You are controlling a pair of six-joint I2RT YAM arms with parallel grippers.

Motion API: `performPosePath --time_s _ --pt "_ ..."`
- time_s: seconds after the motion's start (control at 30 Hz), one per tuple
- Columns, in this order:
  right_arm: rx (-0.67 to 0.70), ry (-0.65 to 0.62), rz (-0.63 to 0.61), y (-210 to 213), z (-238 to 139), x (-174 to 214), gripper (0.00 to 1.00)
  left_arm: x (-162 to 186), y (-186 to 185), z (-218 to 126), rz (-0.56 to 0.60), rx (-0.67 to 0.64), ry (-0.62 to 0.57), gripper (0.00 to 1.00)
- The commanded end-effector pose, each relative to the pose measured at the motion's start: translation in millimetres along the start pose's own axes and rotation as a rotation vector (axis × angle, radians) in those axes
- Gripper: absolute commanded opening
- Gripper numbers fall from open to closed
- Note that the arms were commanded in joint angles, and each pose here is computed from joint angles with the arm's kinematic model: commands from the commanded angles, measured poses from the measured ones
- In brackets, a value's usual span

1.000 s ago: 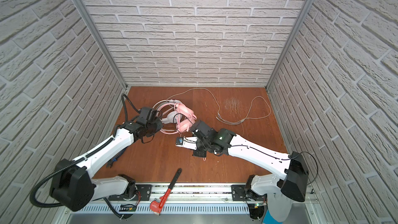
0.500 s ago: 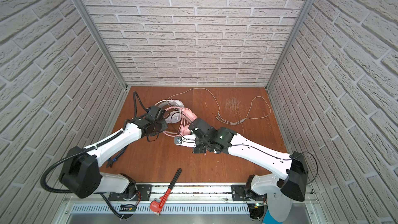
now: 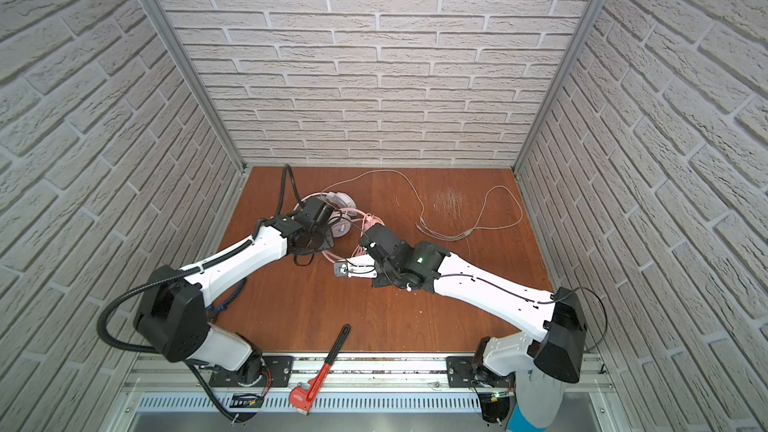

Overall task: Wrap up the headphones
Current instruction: 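Carry the pink cable over the held pink headset toward the left gripper, then release the cable and draw the right gripper back from the headset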

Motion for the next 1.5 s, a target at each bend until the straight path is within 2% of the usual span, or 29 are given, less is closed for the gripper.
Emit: performPosePath --time_s 0.0,0.27,0.47,0.63,1.07,1.47 --pt "0.084 -0.02 -0.017 -20.5 -8.9 -3.5 0.05 -8.2 -13.6 -6.3 0.048 0.036 -0.02 0.0" --pt "0.189 0.028 -0.069 -34.4 0.3 9.5 0.06 -2.7 -25.0 -2.5 0.112 0.069 0.014 0.0" --pt "0.224 0.05 -0.06 -45.5 5.7 20.6 0.06 1.4 -29.7 -3.8 0.16 0.1 0.029 0.0" --pt "0.206 0.027 -0.008 -54.1 9.3 28.4 0.06 3.1 -35.3 -8.4 0.225 0.145 0.038 0.0" --pt "0.196 0.054 0.161 -71.5 39.8 40.6 0.09 5.1 -43.7 -11.4 0.276 0.21 0.048 0.0" --pt "0.203 0.189 0.348 -92.3 64.3 63.7 0.14 6.0 -46.0 -12.3 0.296 0.236 0.051 0.0"
Point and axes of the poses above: each gripper's point midway between its finger pads, its own z axis out along the fingers, its own y axis along the line the jaws close on, x = y × z, the point moved 6 cm from there along -z, back along the fingers, and after that the axes turned 5 degrees about z, right-handed, at the moved point
